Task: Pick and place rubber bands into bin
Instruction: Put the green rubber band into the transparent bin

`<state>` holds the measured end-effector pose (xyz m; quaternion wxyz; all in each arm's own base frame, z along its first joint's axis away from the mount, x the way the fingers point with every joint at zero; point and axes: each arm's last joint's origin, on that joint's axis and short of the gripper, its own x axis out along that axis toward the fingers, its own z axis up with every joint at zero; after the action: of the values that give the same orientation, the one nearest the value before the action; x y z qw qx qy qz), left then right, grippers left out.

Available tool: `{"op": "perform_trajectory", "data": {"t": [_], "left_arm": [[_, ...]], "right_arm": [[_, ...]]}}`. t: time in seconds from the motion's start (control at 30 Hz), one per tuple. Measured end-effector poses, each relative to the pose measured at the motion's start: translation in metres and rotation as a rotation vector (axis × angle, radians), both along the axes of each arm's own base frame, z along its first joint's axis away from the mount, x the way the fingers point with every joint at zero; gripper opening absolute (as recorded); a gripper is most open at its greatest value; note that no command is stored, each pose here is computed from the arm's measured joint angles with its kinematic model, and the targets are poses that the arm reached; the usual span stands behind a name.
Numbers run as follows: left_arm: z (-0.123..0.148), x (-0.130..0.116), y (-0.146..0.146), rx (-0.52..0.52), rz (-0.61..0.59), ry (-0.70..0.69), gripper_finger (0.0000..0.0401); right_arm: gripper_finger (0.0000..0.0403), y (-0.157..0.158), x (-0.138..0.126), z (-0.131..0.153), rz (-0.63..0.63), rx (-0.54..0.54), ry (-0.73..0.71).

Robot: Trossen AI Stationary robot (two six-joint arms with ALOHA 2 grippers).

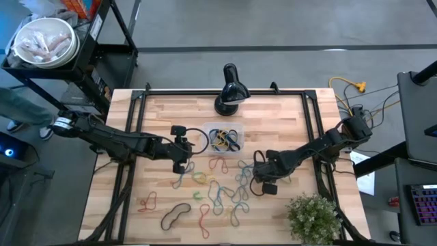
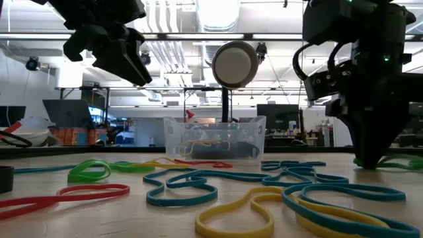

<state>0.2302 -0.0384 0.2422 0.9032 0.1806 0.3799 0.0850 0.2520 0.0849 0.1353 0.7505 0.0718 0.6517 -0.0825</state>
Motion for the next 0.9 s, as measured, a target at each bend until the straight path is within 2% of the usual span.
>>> {"op": "perform_trajectory", "data": {"t": [0.17,0.3,0.43,0.77,0.9], "left_arm": [[0.0,0.0,0.0,0.0,0.0,0.0,0.0141],[0.0,0.0,0.0,0.0,0.0,0.0,0.0141],[0.0,0.0,0.0,-0.001,0.001,-0.001,0.0141],[0.0,0.0,0.0,-0.002,0.002,-0.001,0.0141],[0.0,0.0,0.0,-0.002,0.003,-0.001,0.0141]], "right_arm": [[0.0052,0.0,0.0,-0.001,0.017,-0.003,-0.003],[0.0019,0.001,0.001,0.0,0.06,-0.006,-0.007],[0.0009,0.001,0.004,0.002,0.094,-0.022,-0.02],[0.0008,0.008,0.028,0.031,0.211,-0.154,-0.165],[0.0008,0.01,0.04,0.05,0.283,-0.248,-0.234]]}}
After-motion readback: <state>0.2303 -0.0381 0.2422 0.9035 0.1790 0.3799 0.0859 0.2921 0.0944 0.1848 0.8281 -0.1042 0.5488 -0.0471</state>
